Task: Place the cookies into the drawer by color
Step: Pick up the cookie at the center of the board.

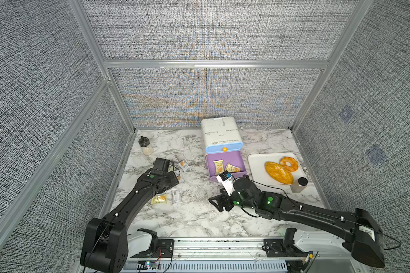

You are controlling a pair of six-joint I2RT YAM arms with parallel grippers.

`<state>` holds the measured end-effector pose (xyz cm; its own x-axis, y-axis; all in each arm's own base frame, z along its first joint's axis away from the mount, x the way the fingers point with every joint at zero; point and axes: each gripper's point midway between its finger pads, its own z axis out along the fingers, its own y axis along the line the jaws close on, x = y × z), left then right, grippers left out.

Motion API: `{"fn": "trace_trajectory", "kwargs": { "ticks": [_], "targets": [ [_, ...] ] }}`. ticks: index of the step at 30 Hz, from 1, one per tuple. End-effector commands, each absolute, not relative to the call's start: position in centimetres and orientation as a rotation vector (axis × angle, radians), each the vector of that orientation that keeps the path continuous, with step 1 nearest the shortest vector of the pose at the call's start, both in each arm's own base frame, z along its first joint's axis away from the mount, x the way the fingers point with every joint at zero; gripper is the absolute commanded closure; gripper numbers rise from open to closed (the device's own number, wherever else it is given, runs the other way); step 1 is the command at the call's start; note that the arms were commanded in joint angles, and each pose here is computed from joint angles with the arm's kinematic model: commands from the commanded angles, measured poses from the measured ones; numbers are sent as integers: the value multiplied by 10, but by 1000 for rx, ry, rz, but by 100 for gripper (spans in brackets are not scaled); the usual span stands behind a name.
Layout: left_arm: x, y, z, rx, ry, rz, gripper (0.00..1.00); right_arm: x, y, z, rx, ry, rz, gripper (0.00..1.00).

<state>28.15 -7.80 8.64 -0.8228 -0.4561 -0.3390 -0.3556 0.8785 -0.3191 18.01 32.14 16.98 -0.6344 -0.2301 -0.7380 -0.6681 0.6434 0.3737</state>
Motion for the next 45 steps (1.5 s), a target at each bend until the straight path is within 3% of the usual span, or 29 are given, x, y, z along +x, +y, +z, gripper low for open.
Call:
{"fn": "trace_trajectory", "kwargs": {
  "ticks": [1, 9, 22, 30, 37, 45],
  "targets": [
    [281, -63, 80, -634, 2651, -273, 34, 187, 320, 173, -633, 2197, 837, 14],
    [301, -71, 54, -753, 2645, -500, 33, 186, 308, 166, -619, 2217, 813, 14],
    [341, -28, 68, -912, 2540, -539, 34, 185, 301, 162, -616, 2216, 816, 14],
    [361, -12, 50, -997, 2568, -574, 34, 185, 300, 160, -612, 2218, 822, 14],
    [370, -15, 26, -1014, 2609, -595, 46, 184, 298, 162, -605, 2215, 825, 14],
    [366, -13, 27, -1007, 2602, -579, 72, 183, 296, 164, -603, 2214, 823, 14]
  ]
}}
